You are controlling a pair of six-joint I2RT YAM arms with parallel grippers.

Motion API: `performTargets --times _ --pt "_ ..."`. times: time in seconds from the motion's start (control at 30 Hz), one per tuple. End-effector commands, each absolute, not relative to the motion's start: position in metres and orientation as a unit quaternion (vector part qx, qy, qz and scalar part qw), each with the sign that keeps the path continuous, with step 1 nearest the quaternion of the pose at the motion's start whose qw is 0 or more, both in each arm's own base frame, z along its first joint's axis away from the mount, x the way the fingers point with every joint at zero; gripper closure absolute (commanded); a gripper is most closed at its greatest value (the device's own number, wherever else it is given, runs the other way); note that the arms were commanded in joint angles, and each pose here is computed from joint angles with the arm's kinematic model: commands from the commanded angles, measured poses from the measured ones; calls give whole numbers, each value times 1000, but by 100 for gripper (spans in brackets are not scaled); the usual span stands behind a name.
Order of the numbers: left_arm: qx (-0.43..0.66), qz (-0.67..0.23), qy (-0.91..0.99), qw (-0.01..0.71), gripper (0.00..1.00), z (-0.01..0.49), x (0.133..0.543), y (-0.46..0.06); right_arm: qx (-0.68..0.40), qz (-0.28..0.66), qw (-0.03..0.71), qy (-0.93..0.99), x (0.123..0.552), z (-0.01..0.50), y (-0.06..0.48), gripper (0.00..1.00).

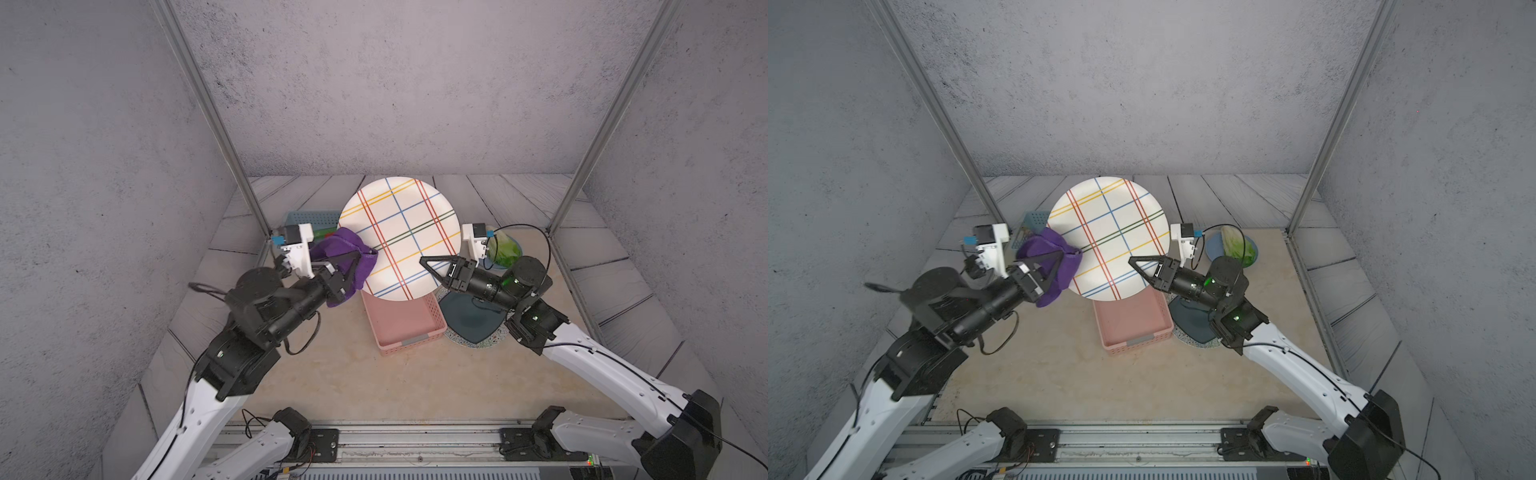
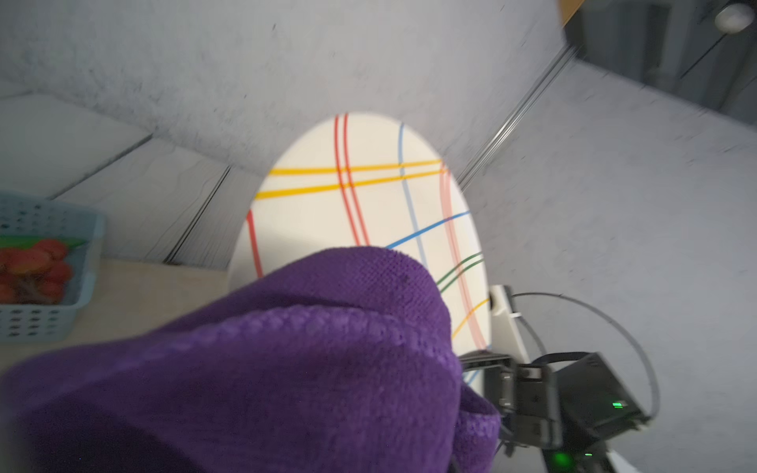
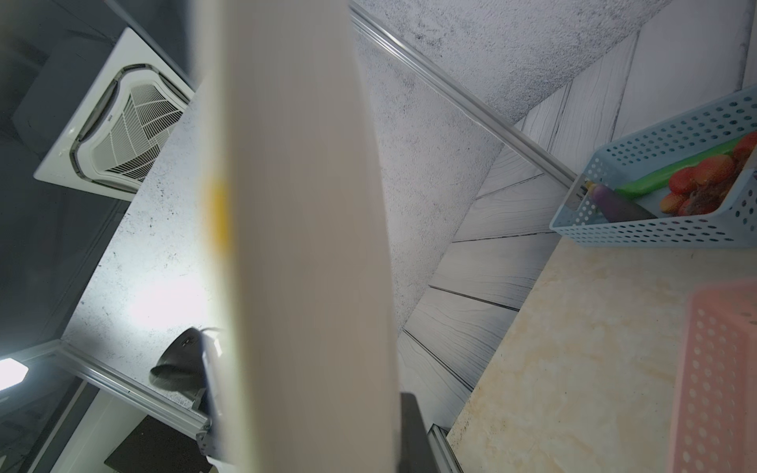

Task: Wipe the wet plate dry
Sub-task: Wipe the plate with towel.

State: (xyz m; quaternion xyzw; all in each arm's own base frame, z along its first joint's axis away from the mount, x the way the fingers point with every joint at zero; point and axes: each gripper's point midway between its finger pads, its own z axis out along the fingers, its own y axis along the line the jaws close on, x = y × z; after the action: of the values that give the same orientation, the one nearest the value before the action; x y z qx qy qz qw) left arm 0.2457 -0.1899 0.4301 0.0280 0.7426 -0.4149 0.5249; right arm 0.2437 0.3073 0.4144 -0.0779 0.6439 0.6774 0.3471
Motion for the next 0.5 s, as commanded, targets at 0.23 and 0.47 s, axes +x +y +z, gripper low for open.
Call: performTargets --times 0.23,0.47 --pt "145 -381 804 433 100 339 239 -294 -117 701 388 587 222 458 305 100" --pt "-11 -328 816 477 100 357 305 -199 -135 693 382 596 204 446 302 100"
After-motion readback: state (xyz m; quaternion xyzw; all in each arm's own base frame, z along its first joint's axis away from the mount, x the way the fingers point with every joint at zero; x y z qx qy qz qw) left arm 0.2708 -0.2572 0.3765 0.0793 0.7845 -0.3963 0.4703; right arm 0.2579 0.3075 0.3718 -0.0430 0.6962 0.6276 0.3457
